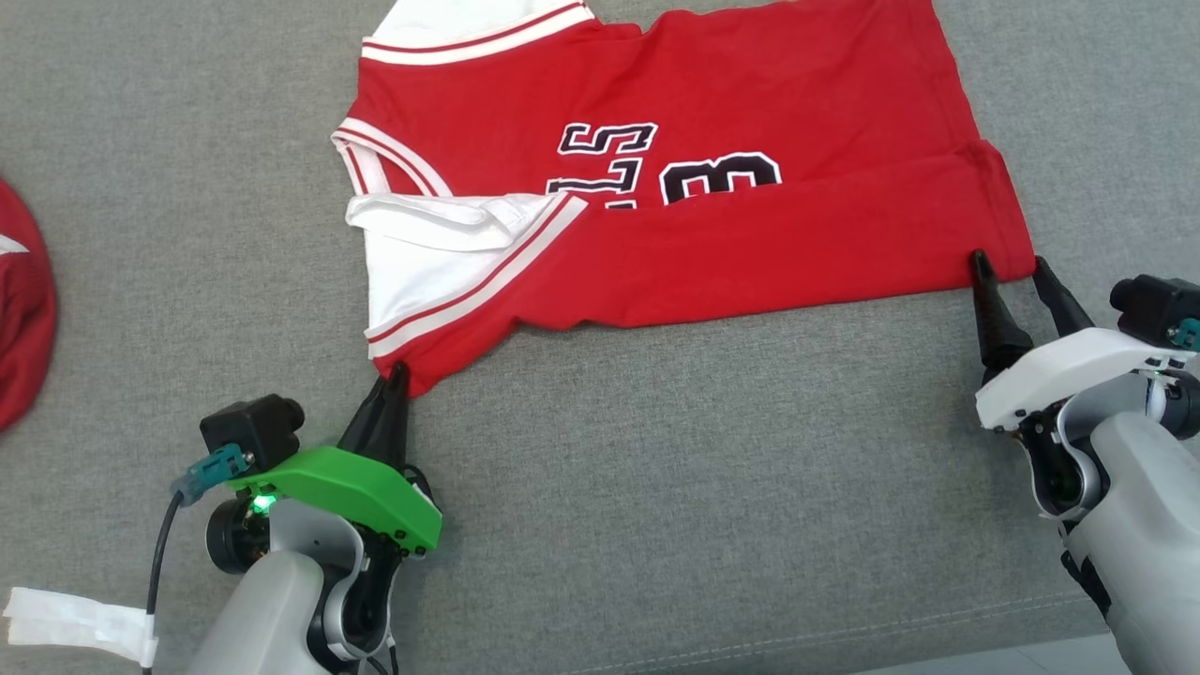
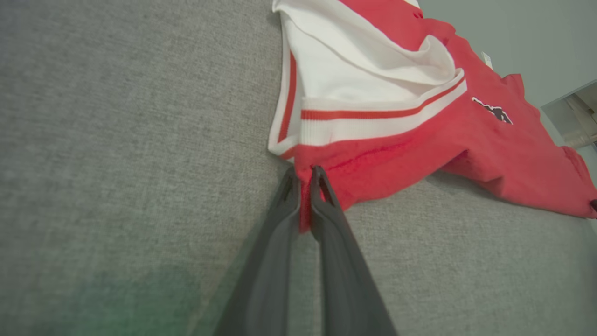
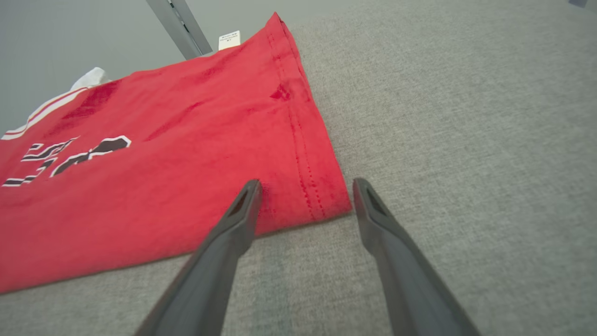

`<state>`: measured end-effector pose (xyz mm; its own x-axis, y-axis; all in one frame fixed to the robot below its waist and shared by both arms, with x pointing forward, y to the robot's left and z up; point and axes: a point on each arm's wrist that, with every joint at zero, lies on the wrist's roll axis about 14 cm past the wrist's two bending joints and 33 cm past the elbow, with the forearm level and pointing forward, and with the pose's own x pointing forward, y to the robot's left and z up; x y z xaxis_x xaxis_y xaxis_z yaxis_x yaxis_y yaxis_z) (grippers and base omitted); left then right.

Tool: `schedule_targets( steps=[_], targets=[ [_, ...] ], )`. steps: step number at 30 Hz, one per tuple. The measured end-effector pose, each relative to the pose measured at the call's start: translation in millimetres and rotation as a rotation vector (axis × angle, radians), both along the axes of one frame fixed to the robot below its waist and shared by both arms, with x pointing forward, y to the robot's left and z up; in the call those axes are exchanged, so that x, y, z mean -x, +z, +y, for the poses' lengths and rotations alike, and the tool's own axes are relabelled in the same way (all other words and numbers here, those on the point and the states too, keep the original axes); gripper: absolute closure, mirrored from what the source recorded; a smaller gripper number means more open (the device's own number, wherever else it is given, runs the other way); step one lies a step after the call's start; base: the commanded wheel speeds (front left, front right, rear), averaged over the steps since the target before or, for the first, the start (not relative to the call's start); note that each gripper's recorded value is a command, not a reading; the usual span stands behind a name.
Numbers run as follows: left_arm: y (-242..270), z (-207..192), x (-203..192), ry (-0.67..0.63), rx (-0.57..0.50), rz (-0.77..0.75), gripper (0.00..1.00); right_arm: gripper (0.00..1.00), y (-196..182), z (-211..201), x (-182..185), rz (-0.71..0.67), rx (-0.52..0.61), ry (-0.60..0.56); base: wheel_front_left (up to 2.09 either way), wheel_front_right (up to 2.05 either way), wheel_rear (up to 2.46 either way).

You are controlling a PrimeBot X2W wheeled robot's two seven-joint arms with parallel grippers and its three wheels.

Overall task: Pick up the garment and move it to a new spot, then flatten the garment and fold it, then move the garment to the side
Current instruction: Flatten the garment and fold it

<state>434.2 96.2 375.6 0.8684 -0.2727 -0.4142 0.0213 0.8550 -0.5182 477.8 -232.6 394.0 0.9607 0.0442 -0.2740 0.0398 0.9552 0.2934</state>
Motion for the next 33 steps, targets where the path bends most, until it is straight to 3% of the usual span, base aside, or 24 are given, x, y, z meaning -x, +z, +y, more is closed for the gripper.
schedule_targets(
  steps=[2,3,4,5,6,18,33],
  targets=[
    [0,2,-1,-0.002,-0.008,-0.001,1.0,0.0,-3,0,-3,0.015,-0.002,0.0,0.0,0.0,0.0],
    [0,3,-1,-0.005,-0.014,-0.003,1.0,0.11,-6,1,-4,0.026,-0.002,0.0,0.0,0.0,0.0],
    [0,3,-1,-0.013,-0.024,-0.007,1.0,0.5,-9,1,-4,0.036,-0.002,0.002,0.0,0.0,0.0],
    [0,4,-2,-0.015,-0.028,-0.009,1.0,0.67,-10,2,-5,0.043,-0.006,0.003,0.0,0.0,0.0],
    [0,5,-2,-0.016,-0.03,-0.01,1.0,1.0,-11,3,-6,0.047,-0.011,0.001,0.0,0.0,0.0],
    [17,10,2,-0.05,-0.06,-0.065,1.0,1.0,-1,-6,1,0.038,-0.015,0.008,0.0,0.0,0.0],
    [25,4,65,-0.081,-0.044,-0.024,1.0,1.0,5,-30,66,0.059,-0.006,0.02,0.0,0.0,0.0]
  ],
)
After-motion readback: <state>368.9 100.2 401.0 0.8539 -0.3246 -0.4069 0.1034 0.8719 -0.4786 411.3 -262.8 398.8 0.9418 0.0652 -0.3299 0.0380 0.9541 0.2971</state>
